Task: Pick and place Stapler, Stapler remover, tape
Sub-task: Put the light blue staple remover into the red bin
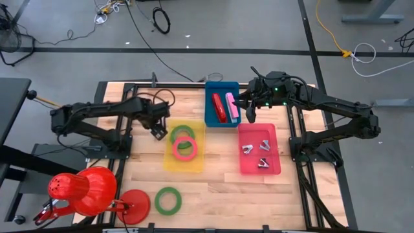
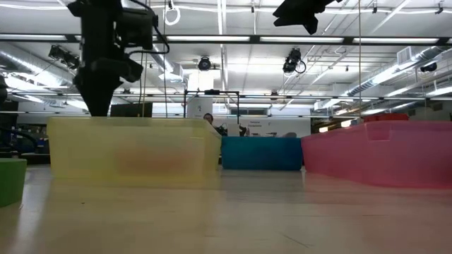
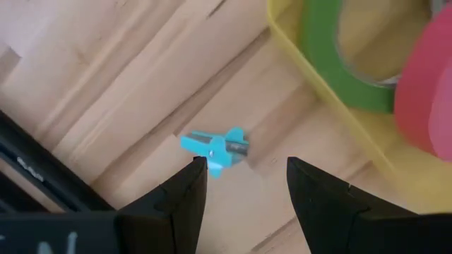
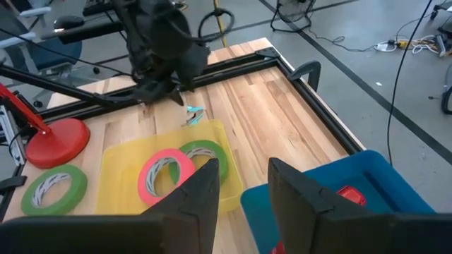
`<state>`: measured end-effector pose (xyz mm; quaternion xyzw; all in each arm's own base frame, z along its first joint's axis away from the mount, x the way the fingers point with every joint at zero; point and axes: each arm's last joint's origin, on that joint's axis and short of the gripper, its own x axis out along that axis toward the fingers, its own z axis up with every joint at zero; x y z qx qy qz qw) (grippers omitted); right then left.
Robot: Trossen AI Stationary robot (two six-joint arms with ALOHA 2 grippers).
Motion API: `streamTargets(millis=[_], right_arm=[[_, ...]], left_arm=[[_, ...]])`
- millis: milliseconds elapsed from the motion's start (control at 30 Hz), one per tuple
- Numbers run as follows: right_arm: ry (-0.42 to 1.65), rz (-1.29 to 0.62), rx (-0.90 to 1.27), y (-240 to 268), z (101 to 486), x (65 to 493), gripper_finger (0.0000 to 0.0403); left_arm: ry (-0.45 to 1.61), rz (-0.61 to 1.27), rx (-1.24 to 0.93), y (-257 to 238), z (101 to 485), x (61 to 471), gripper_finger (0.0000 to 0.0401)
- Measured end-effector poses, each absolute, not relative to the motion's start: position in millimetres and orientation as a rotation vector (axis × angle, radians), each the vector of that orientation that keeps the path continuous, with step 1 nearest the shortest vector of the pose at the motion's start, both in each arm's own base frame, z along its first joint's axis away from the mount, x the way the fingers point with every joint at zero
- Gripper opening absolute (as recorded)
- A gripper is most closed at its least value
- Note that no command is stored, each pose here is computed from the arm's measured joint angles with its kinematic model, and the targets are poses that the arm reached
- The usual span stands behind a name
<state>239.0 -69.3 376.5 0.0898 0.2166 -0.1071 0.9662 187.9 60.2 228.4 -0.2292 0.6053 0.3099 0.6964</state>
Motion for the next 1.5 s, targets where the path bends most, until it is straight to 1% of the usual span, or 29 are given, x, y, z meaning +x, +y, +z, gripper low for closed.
streamTargets(millis=[200,367,533,600,700,833,933,1133,1333,1500], right_arm=[[0.434,-0.217,0.181,-69.4,376.8,239.2,0.0121],[0.434,-0.217,0.181,-69.4,376.8,239.3,0.0121],[0.433,-0.217,0.181,-69.4,376.9,239.3,0.0121],[0.433,-0.217,0.181,-69.4,376.9,239.3,0.0121],[0.433,-0.216,0.178,-69.4,377.0,239.3,0.0121],[0.433,-0.216,0.177,-69.4,377.0,239.3,0.0121],[0.433,-0.215,0.176,-69.3,377.0,239.3,0.0121],[0.433,-0.215,0.175,-69.3,377.0,239.3,0.0121],[0.434,-0.211,0.155,-69.3,377.0,239.3,0.0121],[0.434,-0.211,0.155,-69.3,377.1,239.3,0.0121]], left_arm=[[1.469,0.773,-0.585,79.9,219.5,195.0,0.0199],[1.504,0.856,-0.658,96.7,213.8,195.5,0.0199],[1.535,1.002,-0.786,108.4,207.5,188.3,0.0199],[1.516,1.088,-0.855,112.6,206.4,185.3,0.0199],[1.479,1.160,-0.930,117.5,206.5,182.2,0.0199],[1.469,1.170,-1.053,119.0,206.5,179.7,0.0199],[1.455,1.176,-1.107,118.4,206.5,180.2,0.0199],[1.381,1.349,-1.130,114.9,206.7,181.6,0.0199],[1.360,1.372,-1.170,114.1,205.2,181.6,0.0199],[1.363,1.391,-1.213,112.2,190.1,175.5,0.0199]])
